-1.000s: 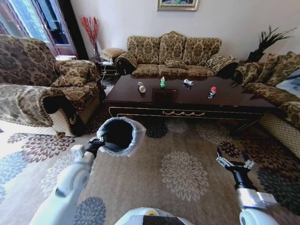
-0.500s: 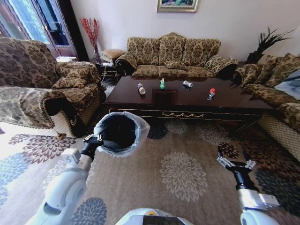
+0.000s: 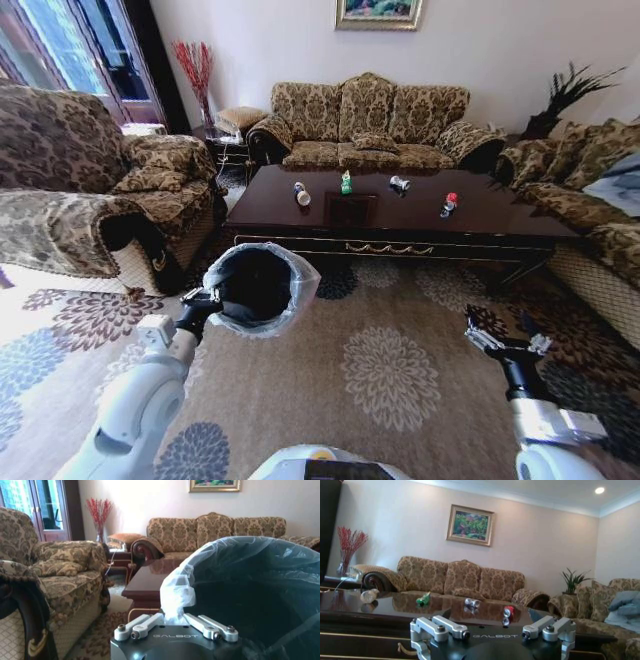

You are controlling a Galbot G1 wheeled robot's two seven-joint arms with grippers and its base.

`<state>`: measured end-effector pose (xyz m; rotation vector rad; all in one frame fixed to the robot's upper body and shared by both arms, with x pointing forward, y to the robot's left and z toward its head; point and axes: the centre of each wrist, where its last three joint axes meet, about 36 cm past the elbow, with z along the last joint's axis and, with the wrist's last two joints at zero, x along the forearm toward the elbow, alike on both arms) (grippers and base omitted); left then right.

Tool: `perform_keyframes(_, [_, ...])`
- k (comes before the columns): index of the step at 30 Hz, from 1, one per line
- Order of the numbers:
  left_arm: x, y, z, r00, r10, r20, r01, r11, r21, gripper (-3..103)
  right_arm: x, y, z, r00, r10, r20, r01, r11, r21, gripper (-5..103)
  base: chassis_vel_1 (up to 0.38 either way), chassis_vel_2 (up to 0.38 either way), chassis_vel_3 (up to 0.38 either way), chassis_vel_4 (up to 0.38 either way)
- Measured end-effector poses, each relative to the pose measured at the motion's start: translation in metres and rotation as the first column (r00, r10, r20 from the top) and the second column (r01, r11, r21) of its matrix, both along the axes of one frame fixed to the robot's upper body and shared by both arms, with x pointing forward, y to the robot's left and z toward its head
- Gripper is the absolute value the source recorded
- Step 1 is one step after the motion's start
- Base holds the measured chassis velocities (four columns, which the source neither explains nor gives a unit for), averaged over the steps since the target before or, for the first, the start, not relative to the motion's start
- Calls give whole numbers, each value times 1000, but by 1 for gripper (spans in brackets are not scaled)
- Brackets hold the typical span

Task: Move to the front of the table and place the trash on the table into the trash bin.

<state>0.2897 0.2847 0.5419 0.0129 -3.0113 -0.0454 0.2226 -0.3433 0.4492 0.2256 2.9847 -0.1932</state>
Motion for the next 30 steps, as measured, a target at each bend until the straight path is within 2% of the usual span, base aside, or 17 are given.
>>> perform_keyframes(30, [-2, -4, -3, 1000, -2, 7, 2, 999, -52, 2, 4, -3, -1, 1000, 10, 3, -10, 1000, -3, 100, 0, 0, 0, 0])
